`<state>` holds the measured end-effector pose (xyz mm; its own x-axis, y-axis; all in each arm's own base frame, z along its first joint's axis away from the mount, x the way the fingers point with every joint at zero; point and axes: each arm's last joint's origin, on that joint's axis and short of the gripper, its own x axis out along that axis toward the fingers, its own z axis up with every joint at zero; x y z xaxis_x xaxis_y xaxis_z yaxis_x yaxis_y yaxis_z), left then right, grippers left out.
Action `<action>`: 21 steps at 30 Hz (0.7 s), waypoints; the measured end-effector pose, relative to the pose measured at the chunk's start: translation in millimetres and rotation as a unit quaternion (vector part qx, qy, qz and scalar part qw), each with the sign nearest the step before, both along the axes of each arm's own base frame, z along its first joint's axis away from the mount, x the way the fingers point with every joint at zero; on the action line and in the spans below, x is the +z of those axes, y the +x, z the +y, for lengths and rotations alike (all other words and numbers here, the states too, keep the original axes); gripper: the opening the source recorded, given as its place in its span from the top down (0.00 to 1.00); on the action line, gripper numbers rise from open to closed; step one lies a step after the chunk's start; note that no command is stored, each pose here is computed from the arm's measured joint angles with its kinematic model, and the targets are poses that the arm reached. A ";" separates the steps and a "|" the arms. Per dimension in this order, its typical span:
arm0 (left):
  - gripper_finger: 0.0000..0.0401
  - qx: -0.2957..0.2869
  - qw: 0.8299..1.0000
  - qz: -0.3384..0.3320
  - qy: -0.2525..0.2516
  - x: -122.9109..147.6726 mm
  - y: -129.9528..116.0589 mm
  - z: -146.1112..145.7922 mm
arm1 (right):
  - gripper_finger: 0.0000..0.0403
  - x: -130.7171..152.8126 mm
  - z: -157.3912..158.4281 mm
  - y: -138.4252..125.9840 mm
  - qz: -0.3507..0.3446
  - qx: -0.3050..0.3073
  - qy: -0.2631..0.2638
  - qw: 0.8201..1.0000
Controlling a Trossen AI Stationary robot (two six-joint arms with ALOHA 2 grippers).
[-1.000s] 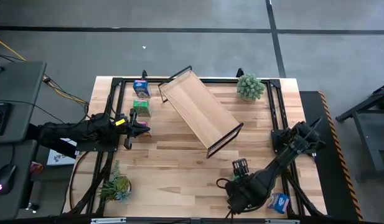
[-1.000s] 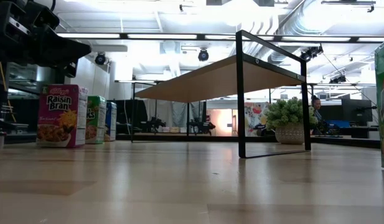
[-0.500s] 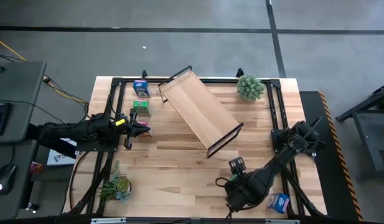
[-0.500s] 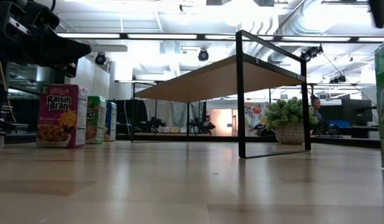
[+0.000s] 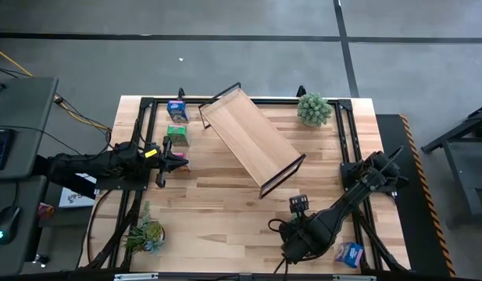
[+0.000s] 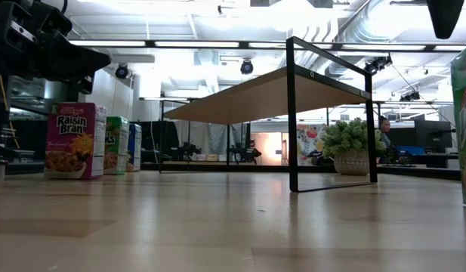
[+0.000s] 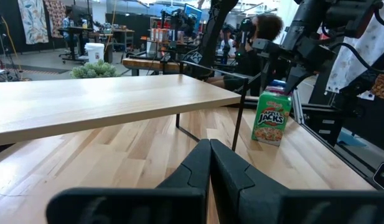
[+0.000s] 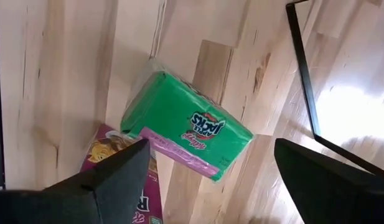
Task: Stack cereal on shelf
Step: Put the bottom green cereal box on the shelf
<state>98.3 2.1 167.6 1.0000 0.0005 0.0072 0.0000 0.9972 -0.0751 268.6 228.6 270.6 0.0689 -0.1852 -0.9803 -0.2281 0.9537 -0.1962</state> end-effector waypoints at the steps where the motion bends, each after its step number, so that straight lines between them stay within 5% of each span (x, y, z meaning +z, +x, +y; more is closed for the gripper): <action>1: 1.00 0.000 1.000 0.000 0.000 0.0 0.0 0.0 | 0.16 0.0 0.0 -0.1 0.001 0.000 0.001 1.000; 13: 1.00 0.000 1.000 0.000 0.000 0.0 0.0 0.0 | 0.16 -0.3 1.7 -1.6 0.034 0.037 0.029 0.998; 21: 1.00 0.000 1.000 0.000 0.000 0.0 0.0 0.0 | 0.16 -0.3 0.0 0.1 0.047 0.135 0.023 0.989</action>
